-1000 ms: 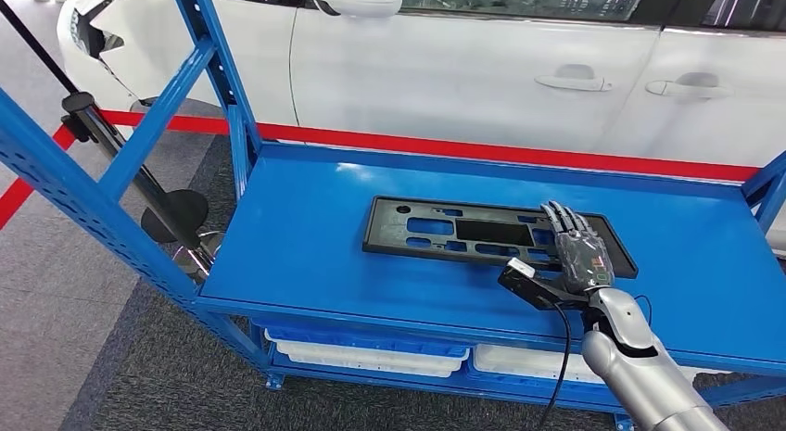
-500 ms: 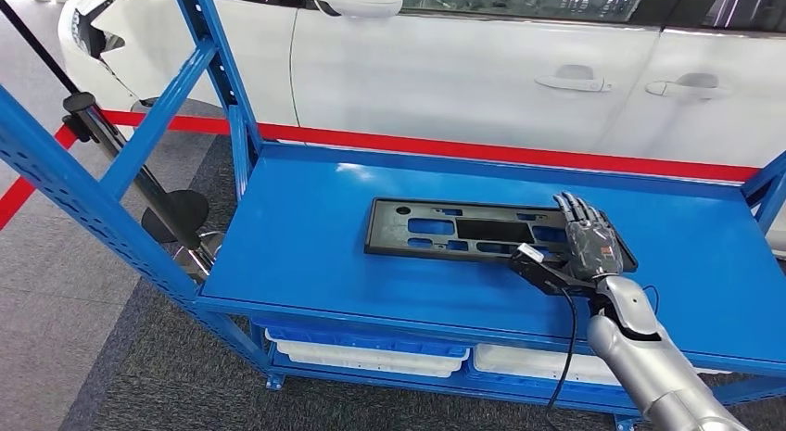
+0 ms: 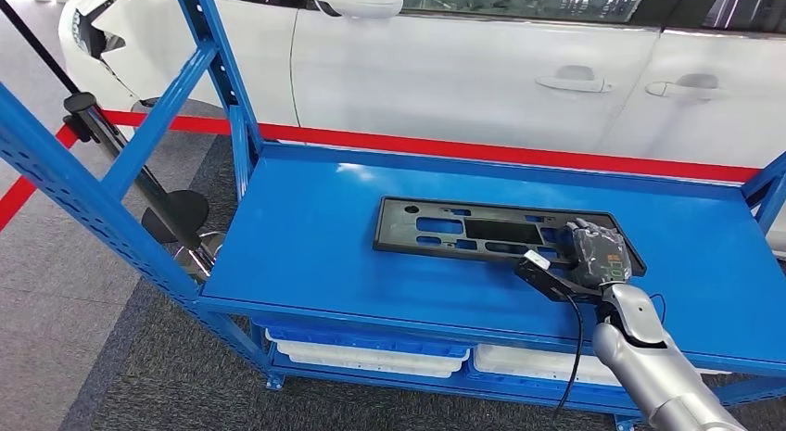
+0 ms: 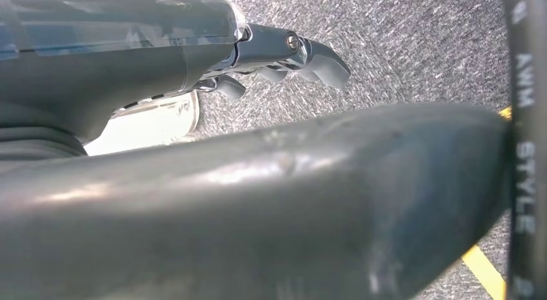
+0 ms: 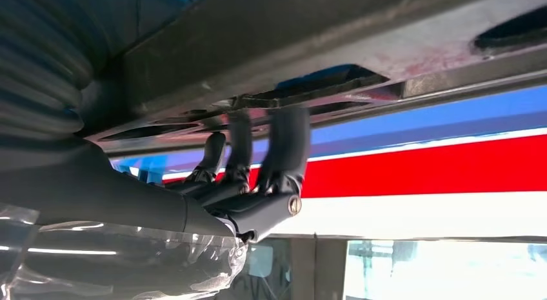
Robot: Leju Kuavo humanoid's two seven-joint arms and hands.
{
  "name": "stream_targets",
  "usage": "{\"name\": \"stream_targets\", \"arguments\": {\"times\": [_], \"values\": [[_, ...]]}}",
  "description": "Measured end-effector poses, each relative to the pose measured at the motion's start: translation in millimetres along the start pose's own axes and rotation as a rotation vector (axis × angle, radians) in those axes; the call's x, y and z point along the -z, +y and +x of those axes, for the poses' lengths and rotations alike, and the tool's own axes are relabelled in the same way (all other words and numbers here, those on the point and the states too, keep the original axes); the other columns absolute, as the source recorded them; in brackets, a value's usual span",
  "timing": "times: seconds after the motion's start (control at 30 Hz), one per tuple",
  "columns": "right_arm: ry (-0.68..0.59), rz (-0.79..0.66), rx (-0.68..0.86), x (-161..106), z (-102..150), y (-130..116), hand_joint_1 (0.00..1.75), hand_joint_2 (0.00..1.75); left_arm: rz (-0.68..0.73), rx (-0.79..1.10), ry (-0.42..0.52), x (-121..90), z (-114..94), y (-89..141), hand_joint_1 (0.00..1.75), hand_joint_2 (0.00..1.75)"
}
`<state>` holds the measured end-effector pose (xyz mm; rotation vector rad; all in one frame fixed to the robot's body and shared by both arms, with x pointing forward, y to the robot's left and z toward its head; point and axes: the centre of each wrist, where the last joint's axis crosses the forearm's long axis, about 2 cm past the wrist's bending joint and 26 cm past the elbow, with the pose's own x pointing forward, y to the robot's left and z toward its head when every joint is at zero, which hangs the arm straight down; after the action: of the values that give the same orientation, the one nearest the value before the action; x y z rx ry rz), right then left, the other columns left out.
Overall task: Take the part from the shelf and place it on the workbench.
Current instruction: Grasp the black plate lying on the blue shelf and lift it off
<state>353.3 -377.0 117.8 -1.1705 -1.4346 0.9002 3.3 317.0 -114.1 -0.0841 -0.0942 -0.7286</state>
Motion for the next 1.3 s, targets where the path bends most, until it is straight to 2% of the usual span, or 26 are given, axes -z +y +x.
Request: {"name": "stream_targets", "arguments": {"times": [0.17, 0.5, 0.6, 0.73, 1.3], "values": [[0.006, -0.004, -0.012, -1, -1, -1, 1.36, 1.75, 0.001, 0.003, -0.006, 0, 0, 0, 0.00, 0.00], [-0.004, -0.022, -0.026, -11, -4, -6, 1.36, 1.75, -0.001, 0.018, -0.008, 0, 0, 0, 0.00, 0.00], [-0.005, -0.026, -0.028, -12, -4, -6, 1.42, 1.75, -0.002, 0.023, -0.008, 0, 0, 0, 0.00, 0.00], [-0.005, -0.032, -0.036, -16, -4, -6, 1.55, 1.75, -0.001, 0.030, -0.010, 0, 0, 0, 0.00, 1.75], [-0.030, -0.072, -0.075, -39, -4, -10, 1.59, 1.75, 0.005, 0.019, 0.005, 0, 1, 0, 0.00, 1.75]]}}
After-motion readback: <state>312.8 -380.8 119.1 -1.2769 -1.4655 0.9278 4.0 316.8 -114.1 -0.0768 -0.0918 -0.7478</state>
